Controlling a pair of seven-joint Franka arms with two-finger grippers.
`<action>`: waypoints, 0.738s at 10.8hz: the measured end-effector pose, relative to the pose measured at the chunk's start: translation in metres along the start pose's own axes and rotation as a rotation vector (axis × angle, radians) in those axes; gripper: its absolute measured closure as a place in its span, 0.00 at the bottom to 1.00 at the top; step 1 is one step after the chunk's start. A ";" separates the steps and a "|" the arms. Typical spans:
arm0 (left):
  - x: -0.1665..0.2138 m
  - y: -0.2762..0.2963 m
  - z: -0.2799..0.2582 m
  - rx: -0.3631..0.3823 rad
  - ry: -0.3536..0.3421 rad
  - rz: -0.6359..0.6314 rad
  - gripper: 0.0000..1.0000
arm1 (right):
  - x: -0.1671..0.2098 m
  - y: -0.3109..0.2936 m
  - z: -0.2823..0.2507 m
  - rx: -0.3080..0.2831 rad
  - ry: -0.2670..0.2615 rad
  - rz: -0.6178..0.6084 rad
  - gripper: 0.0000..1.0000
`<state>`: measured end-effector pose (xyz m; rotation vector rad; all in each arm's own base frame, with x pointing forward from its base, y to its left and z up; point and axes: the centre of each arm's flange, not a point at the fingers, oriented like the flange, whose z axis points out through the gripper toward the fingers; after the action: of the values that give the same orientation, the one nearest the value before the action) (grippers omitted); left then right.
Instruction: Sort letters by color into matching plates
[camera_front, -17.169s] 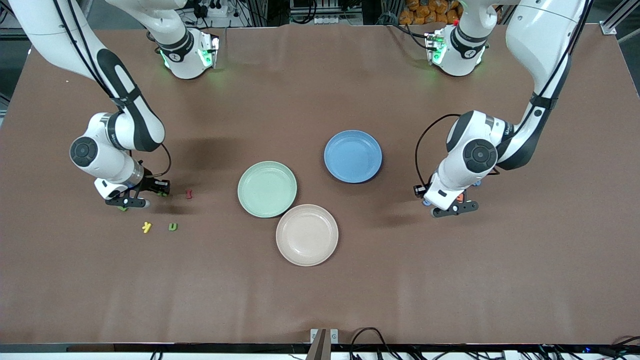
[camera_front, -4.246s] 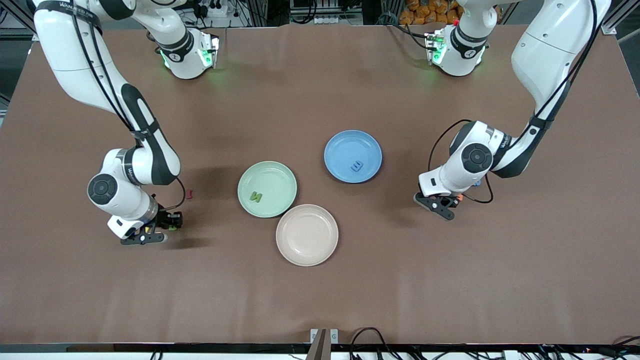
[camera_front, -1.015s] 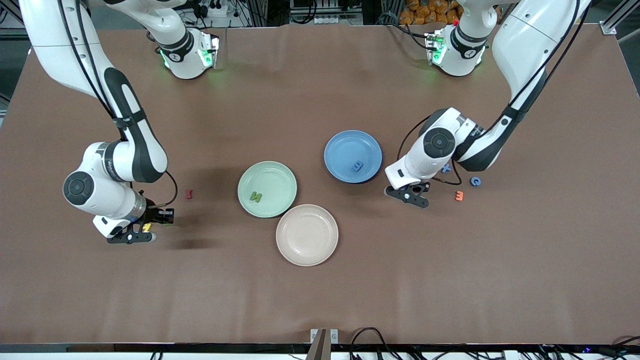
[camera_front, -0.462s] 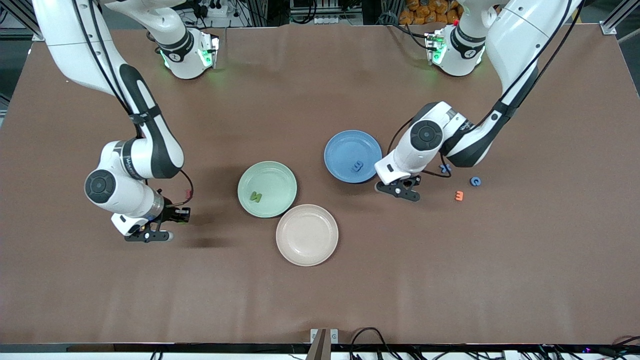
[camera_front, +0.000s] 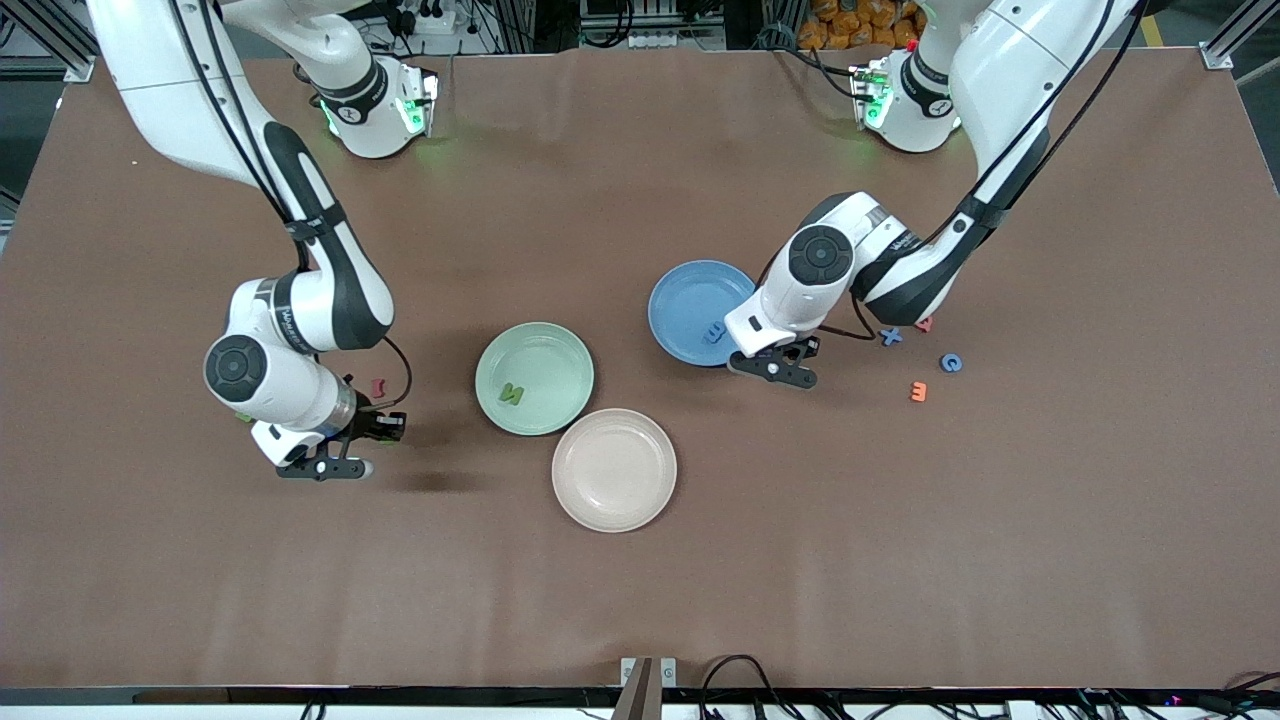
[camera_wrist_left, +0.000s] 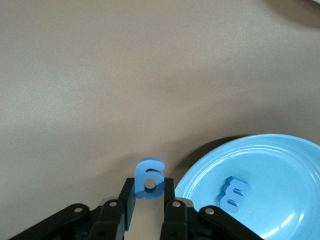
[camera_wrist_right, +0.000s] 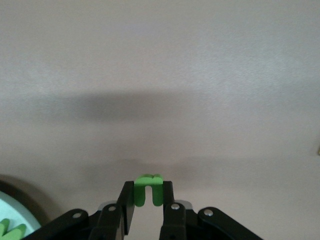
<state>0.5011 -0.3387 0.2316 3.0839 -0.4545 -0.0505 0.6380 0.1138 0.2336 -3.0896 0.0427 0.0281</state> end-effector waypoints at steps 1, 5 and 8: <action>0.000 0.001 0.000 0.000 0.000 -0.003 0.73 | -0.002 -0.009 0.000 0.000 -0.001 0.006 0.72; -0.002 0.013 0.000 0.000 -0.002 -0.032 0.73 | -0.011 -0.044 0.002 0.000 -0.004 0.018 0.72; -0.007 0.029 -0.001 0.014 -0.016 -0.059 0.73 | -0.019 -0.072 0.004 0.001 -0.007 0.022 0.72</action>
<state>0.4860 -0.3647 0.2333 3.1121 -0.3660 -0.0728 0.6206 0.1867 0.2336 -3.0878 0.0765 0.0403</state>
